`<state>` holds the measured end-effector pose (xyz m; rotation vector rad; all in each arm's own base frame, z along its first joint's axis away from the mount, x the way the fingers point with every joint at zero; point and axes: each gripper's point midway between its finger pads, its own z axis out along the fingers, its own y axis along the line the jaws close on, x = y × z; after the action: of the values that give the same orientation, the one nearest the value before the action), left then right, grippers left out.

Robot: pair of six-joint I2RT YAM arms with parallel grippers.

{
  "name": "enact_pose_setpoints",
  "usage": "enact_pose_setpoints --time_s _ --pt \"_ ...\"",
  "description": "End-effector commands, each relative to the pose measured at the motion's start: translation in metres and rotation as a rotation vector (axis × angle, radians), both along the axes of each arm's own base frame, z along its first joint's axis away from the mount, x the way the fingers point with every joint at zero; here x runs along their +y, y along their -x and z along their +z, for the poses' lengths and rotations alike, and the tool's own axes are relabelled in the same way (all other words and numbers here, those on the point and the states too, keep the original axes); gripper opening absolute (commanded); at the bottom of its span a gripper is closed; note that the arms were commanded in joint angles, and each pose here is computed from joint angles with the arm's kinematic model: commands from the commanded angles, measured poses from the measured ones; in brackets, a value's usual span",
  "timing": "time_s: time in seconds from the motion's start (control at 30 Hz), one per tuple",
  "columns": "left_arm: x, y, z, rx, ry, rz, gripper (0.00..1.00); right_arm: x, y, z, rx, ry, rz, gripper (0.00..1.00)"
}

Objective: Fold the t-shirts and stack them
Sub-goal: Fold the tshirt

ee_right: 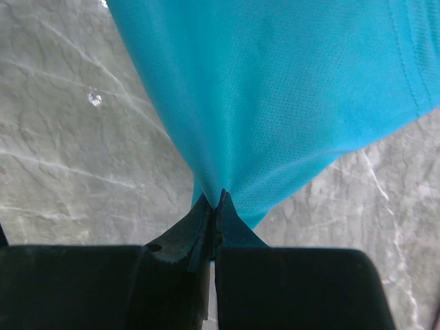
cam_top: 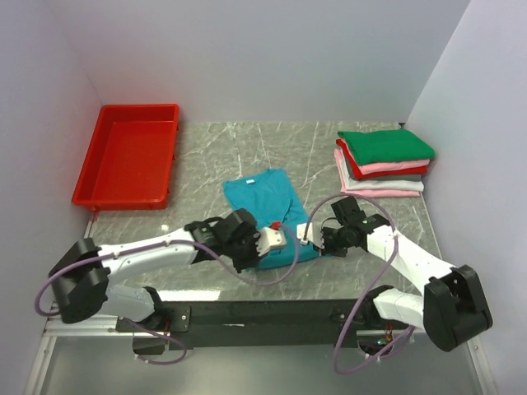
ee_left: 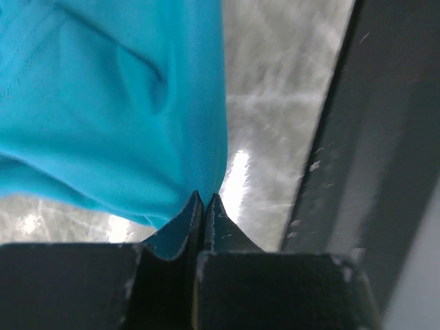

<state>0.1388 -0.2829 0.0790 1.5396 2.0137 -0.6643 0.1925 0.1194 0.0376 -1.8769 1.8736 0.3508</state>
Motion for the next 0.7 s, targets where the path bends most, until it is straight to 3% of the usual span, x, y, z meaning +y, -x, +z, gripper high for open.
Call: enact_pose_setpoints --time_s 0.0,0.1,0.2,0.27,0.4,0.43,0.5,0.6,0.67 --pt "-0.013 0.01 0.023 0.114 -0.087 0.099 0.01 -0.007 -0.003 0.009 -0.076 0.015 0.01 0.0" --pt "-0.017 0.003 0.025 0.206 -0.156 0.326 0.01 -0.009 -0.006 0.013 -0.121 0.01 0.007 0.0" --pt "-0.028 0.024 0.016 0.365 -0.143 0.41 0.01 -0.013 -0.005 0.004 -0.099 0.035 0.002 0.0" --pt "-0.034 0.038 0.008 0.387 -0.131 0.424 0.01 -0.019 -0.006 -0.003 -0.085 0.056 -0.016 0.0" --pt "-0.006 0.053 -0.012 0.419 -0.175 0.685 0.01 -0.021 -0.005 -0.005 -0.065 0.05 -0.018 0.0" --pt "0.004 0.046 -0.013 0.385 -0.161 0.787 0.0 -0.021 -0.005 -0.004 -0.068 0.05 -0.017 0.0" --pt "0.004 0.062 -0.008 0.51 -0.044 0.928 0.0 -0.019 -0.002 -0.004 -0.062 0.04 -0.009 0.0" --pt "-0.015 0.093 -0.008 0.689 0.138 0.902 0.01 -0.017 -0.001 -0.005 -0.042 0.027 -0.001 0.0" --pt "-0.012 0.098 -0.019 0.704 0.152 0.904 0.01 -0.015 0.0 -0.008 -0.024 0.027 0.001 0.0"
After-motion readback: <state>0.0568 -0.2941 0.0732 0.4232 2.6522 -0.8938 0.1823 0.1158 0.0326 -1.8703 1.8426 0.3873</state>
